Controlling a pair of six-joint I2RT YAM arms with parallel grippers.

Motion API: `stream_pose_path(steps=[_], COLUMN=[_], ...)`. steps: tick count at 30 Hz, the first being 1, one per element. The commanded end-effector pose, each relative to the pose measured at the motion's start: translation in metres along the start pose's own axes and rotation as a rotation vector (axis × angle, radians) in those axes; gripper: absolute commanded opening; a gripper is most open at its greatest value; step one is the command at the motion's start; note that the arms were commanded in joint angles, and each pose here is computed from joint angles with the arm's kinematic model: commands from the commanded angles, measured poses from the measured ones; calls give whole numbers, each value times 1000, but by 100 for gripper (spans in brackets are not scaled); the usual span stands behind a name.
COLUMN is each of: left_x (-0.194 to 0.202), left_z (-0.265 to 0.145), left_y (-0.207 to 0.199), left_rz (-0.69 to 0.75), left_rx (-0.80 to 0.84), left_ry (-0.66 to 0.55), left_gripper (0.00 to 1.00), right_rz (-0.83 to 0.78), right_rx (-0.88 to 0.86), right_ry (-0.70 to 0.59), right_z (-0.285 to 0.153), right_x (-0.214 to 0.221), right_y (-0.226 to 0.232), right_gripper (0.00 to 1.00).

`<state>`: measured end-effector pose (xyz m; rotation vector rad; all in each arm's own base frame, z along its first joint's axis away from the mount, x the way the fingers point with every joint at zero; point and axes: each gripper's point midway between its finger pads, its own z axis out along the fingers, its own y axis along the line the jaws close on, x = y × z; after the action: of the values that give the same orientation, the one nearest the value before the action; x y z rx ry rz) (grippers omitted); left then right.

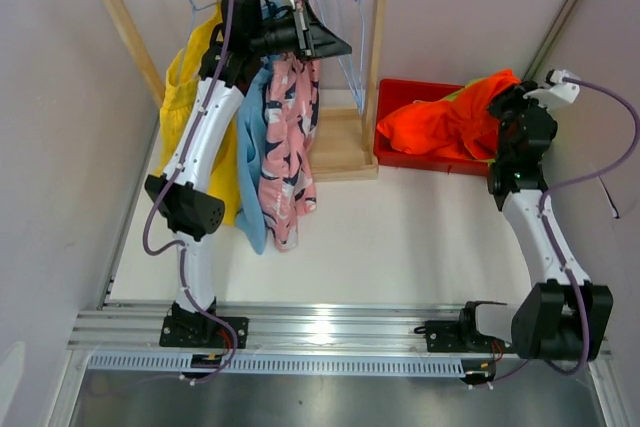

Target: Remove the shorts from the hanger

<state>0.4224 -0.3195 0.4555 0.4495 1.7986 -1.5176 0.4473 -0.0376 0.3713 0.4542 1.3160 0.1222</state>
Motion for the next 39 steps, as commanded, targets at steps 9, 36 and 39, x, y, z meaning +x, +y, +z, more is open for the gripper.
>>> stream_pose_path(steps=[9,36,39], left_x=[-12,-32,-30], left_z=[12,4,1], left_y=[31,40,26], left_rz=[-146,-474,-433], left_rx=[-63,-130,-118], left_ry=[-57,-168,-160], left_gripper=[12,0,30], right_rz=[131,250,249], right_rx=[-62,-96,-95], right_ry=[-105,-9,-4], right_z=[-69,-168,-174], right_x=[-47,-15,-15], right_y=[8,-11,-12], right_gripper=[0,0,0])
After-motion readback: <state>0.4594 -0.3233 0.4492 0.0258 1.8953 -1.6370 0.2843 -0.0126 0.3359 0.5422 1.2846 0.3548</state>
